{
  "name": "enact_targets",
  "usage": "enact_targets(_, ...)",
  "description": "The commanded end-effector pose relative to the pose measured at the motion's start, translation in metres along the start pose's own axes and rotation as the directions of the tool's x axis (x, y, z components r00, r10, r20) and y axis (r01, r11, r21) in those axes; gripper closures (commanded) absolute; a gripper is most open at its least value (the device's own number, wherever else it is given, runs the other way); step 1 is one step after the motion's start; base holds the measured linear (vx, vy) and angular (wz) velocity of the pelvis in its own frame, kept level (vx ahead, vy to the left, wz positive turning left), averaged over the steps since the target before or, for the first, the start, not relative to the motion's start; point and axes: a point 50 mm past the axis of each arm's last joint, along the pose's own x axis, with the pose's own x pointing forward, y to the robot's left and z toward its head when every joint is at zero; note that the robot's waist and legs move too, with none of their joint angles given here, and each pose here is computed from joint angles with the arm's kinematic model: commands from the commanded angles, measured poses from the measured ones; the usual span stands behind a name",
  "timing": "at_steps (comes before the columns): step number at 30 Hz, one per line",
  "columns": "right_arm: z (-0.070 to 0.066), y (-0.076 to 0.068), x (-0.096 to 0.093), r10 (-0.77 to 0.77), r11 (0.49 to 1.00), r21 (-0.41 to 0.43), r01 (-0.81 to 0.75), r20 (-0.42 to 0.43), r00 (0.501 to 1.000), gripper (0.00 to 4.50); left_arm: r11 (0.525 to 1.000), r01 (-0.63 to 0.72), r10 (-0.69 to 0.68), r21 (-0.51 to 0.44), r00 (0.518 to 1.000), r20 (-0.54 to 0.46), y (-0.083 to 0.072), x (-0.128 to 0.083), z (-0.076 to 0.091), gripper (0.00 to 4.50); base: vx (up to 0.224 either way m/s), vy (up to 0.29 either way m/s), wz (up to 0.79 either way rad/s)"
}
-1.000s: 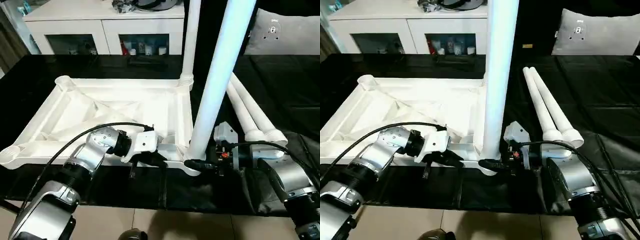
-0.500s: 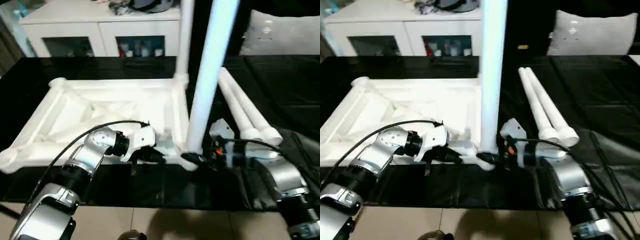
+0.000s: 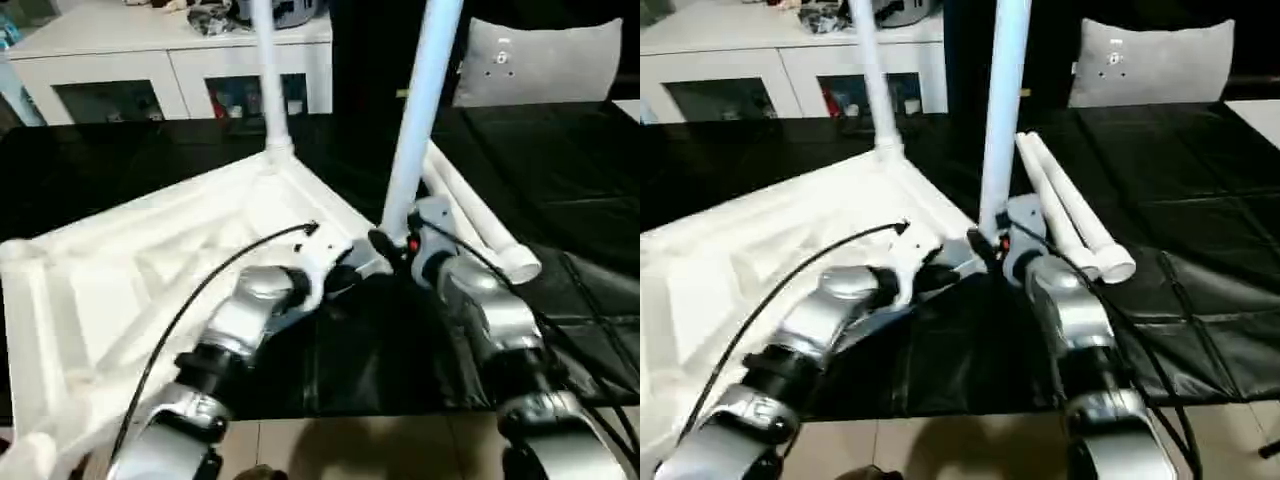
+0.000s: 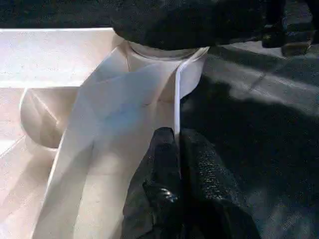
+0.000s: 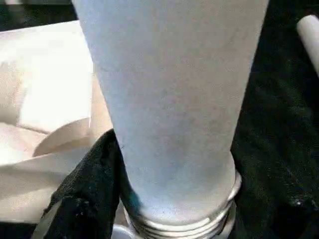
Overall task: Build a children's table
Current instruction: Rotate leg to tighten
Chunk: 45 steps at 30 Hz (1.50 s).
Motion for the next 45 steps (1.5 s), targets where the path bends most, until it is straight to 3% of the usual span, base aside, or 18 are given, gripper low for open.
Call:
enact_targets(1,-0.032,0.026,0.006,0.087,0.996,0.043,-0.082,-0.133,0.987,1.08,0.995,0.03,-0.047,0.091,0.981,0.19,-0.014,0.004,0.046,4.5,0.0,0.0,0.0)
enact_targets(5,-0.029,0.023,0.006,0.077,0.996,0.047,-0.073,-0.096,0.992,0.61,0.992,0.004,-0.022,0.122,0.989,0.147,-0.006,-0.002,0.038,4.5,0.0,0.0,0.0)
enact_targets(9,-0.022,0.011,-0.003,0.099,0.995,0.025,-0.098,-0.015,0.995,0.25,0.987,0.007,-0.027,0.162,0.992,0.123,0.004,-0.007,0.031,4.5,0.0,0.0,0.0)
enact_targets(13,-0.013,-0.002,-0.019,0.182,0.983,-0.026,-0.181,0.066,0.981,0.06,0.973,0.06,-0.082,0.223,0.993,0.09,0.01,-0.013,0.024,4.5,0.0,0.0,0.0)
enact_targets(16,-0.011,-0.005,-0.023,0.208,0.978,-0.043,-0.205,0.077,0.975,0.06,0.968,0.077,-0.098,0.238,0.992,0.082,0.011,-0.014,0.022,4.5,0.0,0.0,0.0)
enact_targets(17,-0.009,-0.009,-0.031,0.271,0.961,-0.088,-0.264,0.08,0.959,0.06,0.959,0.117,-0.137,0.259,0.989,0.06,0.012,-0.017,0.019,4.5,0.0,0.0,0.0)
enact_targets(19,-0.008,-0.014,-0.04,0.333,0.938,-0.128,-0.323,0.068,0.94,0.06,0.938,0.182,-0.197,0.293,0.98,0.02,0.012,-0.021,0.014,4.5,0.0,0.0,0.0)
enact_targets(22,-0.005,-0.025,-0.062,0.478,0.855,-0.222,-0.469,-0.013,0.878,0.06,0.865,0.351,-0.343,0.357,0.935,-0.088,0.014,-0.032,0.001,4.5,0.0,0.0,0.0)
enact_targets(25,-0.001,-0.03,-0.071,0.536,0.795,-0.294,-0.531,-0.07,0.842,0.06,0.809,0.449,-0.424,0.38,0.893,-0.151,0.015,-0.039,-0.005,4.5,0.0,0.0,0.0)
enact_targets(30,0.002,-0.03,-0.079,0.615,0.713,-0.335,-0.617,-0.125,0.779,0.06,0.738,0.536,-0.493,0.41,0.843,-0.215,0.018,-0.046,-0.008,4.5,0.0,0.0,0.0)
enact_targets(33,0.001,-0.026,-0.083,0.674,0.633,-0.352,-0.69,-0.188,0.714,0.06,0.687,0.591,-0.535,0.423,0.805,-0.257,0.02,-0.049,-0.009,4.5,0.0,0.0,0.0)
enact_targets(34,0.0,-0.024,-0.083,0.692,0.61,-0.346,-0.713,-0.206,0.692,0.32,0.675,0.603,-0.543,0.425,0.796,-0.268,0.021,-0.05,-0.009,4.5,0.0,0.0,0.0)
enact_targets(37,-0.001,-0.018,-0.082,0.716,0.583,-0.328,-0.744,-0.227,0.661,0.45,0.656,0.618,-0.553,0.433,0.784,-0.283,0.022,-0.051,-0.009,4.5,0.0,0.0,0.0)
enact_targets(45,-0.004,-0.012,-0.078,0.739,0.575,-0.286,-0.766,-0.22,0.637,1.09,0.643,0.628,-0.562,0.438,0.776,-0.287,0.025,-0.051,-0.009,4.5,0.0,0.0,0.0)
